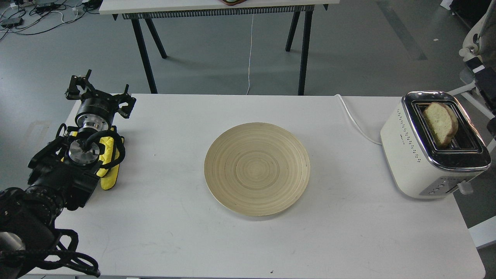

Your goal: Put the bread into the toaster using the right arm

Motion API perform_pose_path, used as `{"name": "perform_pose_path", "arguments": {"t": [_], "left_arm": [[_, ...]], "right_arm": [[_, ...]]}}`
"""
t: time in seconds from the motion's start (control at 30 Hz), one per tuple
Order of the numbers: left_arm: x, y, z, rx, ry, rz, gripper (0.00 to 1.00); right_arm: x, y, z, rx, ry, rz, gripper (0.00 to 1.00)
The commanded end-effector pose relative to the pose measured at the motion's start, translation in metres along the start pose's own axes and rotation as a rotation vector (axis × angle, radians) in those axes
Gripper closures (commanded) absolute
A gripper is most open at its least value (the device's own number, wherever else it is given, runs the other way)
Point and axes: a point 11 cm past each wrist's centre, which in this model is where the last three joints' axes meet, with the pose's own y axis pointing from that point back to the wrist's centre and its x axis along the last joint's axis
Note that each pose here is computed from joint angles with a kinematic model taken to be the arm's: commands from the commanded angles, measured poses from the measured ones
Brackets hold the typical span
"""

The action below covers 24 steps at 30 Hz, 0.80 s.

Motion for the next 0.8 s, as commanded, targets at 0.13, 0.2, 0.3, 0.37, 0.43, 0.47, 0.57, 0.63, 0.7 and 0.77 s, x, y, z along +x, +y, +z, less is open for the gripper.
{"name": "perform_pose_path", "arguments": {"t": [0.13, 0.2, 0.3, 0.37, 0.43, 0.47, 0.57, 0.63, 0.7, 0.77], "left_arm": [[0.000, 0.000, 0.000, 0.000, 0.000, 0.000, 0.00], [0.000, 0.000, 0.000, 0.000, 0.000, 0.000, 0.00], [0.000, 0.000, -0.001, 0.001, 0.001, 0.000, 0.00], [0.000, 0.000, 0.000, 0.000, 0.000, 0.000, 0.00], [0.000, 0.000, 0.000, 0.000, 0.000, 0.000, 0.00], [0.000, 0.000, -0.001, 0.001, 0.001, 0.000, 0.00], [0.000, 0.000, 0.000, 0.000, 0.000, 0.000, 0.00], [0.000, 0.000, 0.000, 0.000, 0.000, 0.000, 0.00], [0.000, 0.000, 0.000, 0.000, 0.000, 0.000, 0.00], [0.000, 0.000, 0.000, 0.000, 0.000, 0.000, 0.00]], "right_arm": [[-0.042, -0.045, -0.025, 0.059, -0.621, 0.023, 0.02], [-0.074, -0.053, -0.027, 0.064, -0.758, 0.007, 0.02], [-0.128, -0.058, -0.029, 0.054, -0.961, -0.058, 0.02], [-0.155, -0.056, -0.027, 0.039, -1.063, -0.092, 0.02], [-0.174, -0.052, -0.020, 0.019, -1.128, -0.106, 0.02], [-0.185, -0.052, -0.018, 0.011, -1.162, -0.115, 0.02], [-0.218, -0.050, -0.018, 0.006, -1.265, -0.162, 0.02], [-0.222, -0.049, -0.012, 0.007, -1.327, -0.147, 0.02], [-0.216, -0.045, -0.002, 0.016, -1.403, -0.105, 0.02], [-0.209, -0.043, 0.004, 0.030, -1.439, -0.081, 0.02]]}}
